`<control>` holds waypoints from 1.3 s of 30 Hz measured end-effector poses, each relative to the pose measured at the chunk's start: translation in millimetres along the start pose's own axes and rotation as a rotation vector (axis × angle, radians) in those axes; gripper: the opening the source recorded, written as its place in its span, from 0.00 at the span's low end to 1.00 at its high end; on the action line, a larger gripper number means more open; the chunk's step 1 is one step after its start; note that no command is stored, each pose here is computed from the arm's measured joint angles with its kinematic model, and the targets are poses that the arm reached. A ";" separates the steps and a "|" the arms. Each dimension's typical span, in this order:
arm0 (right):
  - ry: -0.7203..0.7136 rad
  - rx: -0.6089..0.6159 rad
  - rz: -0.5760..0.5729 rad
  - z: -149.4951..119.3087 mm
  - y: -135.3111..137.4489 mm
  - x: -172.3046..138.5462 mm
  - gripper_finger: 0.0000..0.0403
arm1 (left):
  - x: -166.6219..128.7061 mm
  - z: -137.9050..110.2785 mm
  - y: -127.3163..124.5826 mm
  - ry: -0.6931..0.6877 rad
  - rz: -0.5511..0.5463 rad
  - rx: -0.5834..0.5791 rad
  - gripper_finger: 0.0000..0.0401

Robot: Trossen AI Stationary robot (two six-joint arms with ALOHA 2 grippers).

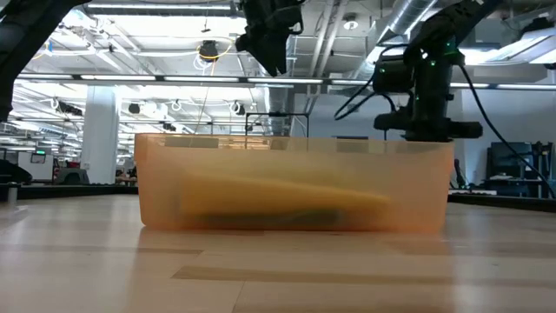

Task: Fold microfiber towels
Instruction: Fold the green towel, then put the green towel into the bin

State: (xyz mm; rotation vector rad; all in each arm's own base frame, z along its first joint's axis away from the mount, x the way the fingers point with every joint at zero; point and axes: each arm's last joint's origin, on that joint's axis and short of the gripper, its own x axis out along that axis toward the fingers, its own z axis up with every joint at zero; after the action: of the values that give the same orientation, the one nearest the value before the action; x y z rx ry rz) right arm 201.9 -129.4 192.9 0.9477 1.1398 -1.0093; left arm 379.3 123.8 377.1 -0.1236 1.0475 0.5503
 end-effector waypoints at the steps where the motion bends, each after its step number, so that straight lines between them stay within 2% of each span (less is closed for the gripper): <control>1: 0.025 -0.007 0.029 -0.4 0.5 0.0 0.06 | 0.0 0.0 0.0 0.000 0.000 0.000 0.40; 4: 0.042 -0.057 0.110 0.1 5.5 -0.4 0.07 | 0.0 0.0 0.0 0.000 0.000 0.013 0.40; 13: 0.035 -0.153 0.117 -4.4 11.1 -0.8 0.14 | 0.0 0.0 0.0 0.000 0.000 0.019 0.40; 20: 0.030 -0.170 0.117 -4.1 11.1 -0.8 0.26 | 0.0 0.0 0.0 0.000 0.000 0.019 0.40; 24: 0.009 -0.104 0.134 2.8 10.3 -8.6 0.34 | 0.0 0.0 0.0 0.000 0.000 0.027 0.40; 28: -0.098 -0.118 0.191 14.5 17.1 -28.9 0.38 | 0.0 -1.1 0.1 0.011 0.001 0.030 0.40; 31: -0.254 -0.235 0.299 22.6 33.0 -36.0 0.40 | 0.0 -1.6 0.2 0.017 0.001 0.031 0.40; 33: -0.298 -0.308 0.405 27.1 45.5 -34.6 0.40 | 0.0 -1.6 0.2 0.017 0.001 0.031 0.40; 37: -0.235 -0.380 0.562 32.9 64.3 -13.6 0.40 | 0.0 -1.6 0.2 0.017 0.001 0.031 0.40; 39: -0.172 -0.412 0.546 31.4 69.7 4.4 0.40 | 0.0 -1.8 0.2 0.018 0.001 0.032 0.40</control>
State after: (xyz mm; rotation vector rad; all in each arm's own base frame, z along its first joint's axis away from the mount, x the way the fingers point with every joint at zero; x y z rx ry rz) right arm 277.3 -140.9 199.3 0.7584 0.8314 -0.3826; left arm 377.8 123.3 376.3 -0.1003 1.0731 0.5342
